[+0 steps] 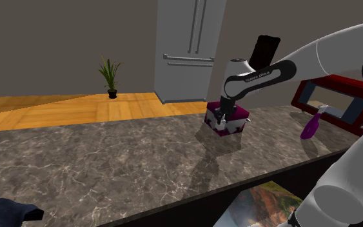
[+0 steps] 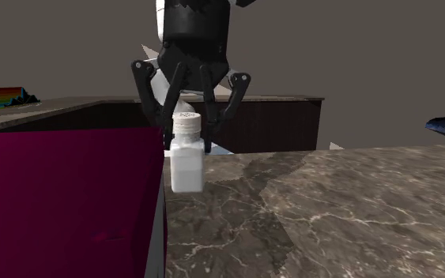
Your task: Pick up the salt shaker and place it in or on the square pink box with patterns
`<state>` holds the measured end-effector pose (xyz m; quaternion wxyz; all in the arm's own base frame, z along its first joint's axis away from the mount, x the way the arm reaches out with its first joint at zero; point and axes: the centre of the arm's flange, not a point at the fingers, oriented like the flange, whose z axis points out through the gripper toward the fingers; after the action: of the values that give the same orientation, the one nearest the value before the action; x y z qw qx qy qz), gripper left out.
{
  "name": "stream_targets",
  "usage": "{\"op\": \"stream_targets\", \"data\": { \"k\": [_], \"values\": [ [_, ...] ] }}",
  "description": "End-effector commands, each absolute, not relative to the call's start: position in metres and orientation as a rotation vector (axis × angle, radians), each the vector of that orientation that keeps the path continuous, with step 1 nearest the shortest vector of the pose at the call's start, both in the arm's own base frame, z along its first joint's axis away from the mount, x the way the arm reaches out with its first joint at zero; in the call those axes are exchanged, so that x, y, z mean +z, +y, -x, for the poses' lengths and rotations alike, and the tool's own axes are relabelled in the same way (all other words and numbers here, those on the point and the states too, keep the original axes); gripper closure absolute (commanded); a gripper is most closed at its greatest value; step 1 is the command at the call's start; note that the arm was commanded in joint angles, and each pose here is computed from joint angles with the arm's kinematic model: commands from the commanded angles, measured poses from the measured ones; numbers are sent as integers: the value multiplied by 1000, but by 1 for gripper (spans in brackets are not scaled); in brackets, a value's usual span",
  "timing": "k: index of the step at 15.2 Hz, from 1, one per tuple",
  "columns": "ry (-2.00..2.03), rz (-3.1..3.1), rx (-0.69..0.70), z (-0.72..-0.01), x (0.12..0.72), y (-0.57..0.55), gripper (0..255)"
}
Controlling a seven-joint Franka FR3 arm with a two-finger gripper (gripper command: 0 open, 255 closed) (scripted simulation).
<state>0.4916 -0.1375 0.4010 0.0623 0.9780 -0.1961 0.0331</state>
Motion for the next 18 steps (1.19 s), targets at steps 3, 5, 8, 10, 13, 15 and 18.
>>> {"op": "stream_targets", "data": {
  "k": [3, 5, 8, 10, 13, 15, 18],
  "values": [
    [-593, -2957, 99, -491, 422, -137, 255],
    [-593, -2957, 99, -491, 433, -137, 255],
    [-593, -2957, 99, -491, 448, -137, 255],
    [-593, -2957, 99, -491, 459, -137, 255],
    [-593, -2957, 99, -491, 475, -137, 255],
    [-593, -2957, 99, -491, 485, -137, 255],
    [-593, -2957, 99, -491, 501, -137, 255]
  ]
}}
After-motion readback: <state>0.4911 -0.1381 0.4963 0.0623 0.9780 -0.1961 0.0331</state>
